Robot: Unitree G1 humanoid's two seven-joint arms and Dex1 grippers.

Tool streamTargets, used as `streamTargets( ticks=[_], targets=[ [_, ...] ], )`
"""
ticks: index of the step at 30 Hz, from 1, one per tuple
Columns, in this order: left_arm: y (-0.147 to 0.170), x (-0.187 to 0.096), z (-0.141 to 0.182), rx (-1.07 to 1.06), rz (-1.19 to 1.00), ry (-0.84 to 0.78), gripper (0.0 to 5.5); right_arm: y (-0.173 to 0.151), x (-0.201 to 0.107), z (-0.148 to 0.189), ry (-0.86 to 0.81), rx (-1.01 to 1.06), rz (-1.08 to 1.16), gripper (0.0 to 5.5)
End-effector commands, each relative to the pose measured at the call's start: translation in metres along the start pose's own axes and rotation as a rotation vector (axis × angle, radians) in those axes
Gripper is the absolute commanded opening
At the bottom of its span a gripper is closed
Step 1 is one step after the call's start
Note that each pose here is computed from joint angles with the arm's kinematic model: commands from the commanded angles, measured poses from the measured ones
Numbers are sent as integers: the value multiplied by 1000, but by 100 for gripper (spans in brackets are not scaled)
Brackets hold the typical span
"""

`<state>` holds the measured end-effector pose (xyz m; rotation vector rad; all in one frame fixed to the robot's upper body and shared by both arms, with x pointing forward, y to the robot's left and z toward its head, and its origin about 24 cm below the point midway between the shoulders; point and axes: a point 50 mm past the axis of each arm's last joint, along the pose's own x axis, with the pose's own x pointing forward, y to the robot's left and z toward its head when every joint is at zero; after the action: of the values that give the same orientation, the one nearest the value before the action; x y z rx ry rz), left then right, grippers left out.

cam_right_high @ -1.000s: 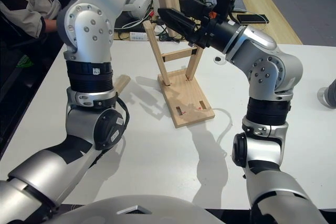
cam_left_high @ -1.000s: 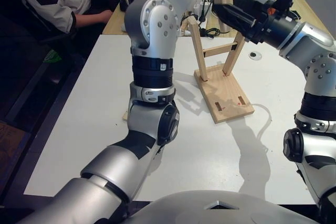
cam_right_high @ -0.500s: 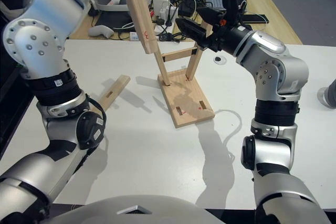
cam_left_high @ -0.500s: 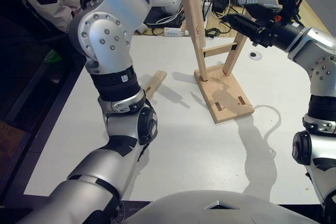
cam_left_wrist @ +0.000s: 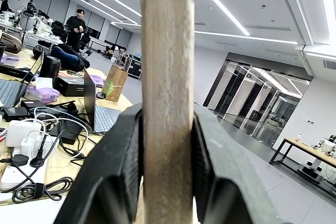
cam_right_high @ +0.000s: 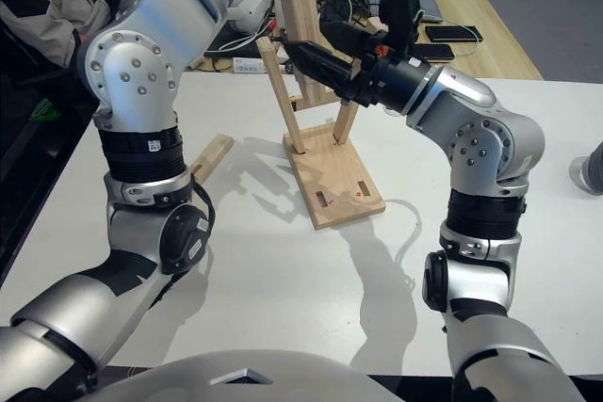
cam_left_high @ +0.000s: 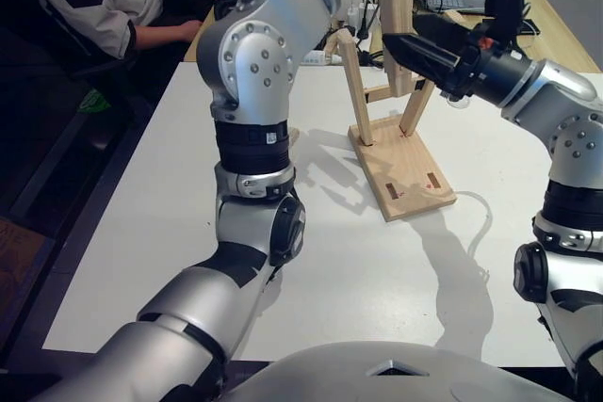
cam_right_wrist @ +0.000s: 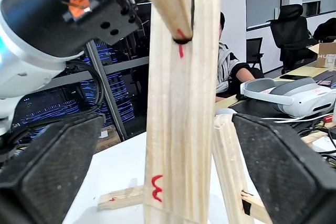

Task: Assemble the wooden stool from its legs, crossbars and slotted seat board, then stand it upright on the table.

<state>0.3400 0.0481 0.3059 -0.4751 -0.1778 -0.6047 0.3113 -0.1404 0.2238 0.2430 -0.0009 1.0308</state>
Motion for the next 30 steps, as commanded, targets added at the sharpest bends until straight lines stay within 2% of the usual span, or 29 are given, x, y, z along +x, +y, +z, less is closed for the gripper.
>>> streamTargets(
  ticks=[1, 5, 10, 20, 30],
  targets=[
    [-14, -3, 4, 11, -53, -2, 103, -13, -1, -14, 101, -49, -125, 454],
    [-13, -13, 3, 23, -69, 29, 103, -32, -7, -24, 195, -123, -289, 454],
    [-6, -23, 3, 46, -53, 64, 103, -44, -12, -24, 204, -160, -370, 454],
    [7, -37, 4, 109, -67, 151, 103, -43, -18, -20, 214, -189, -311, 454],
    [22, -34, 16, 149, -34, 131, 103, -35, -25, -22, 239, -199, -213, 454]
  ],
)
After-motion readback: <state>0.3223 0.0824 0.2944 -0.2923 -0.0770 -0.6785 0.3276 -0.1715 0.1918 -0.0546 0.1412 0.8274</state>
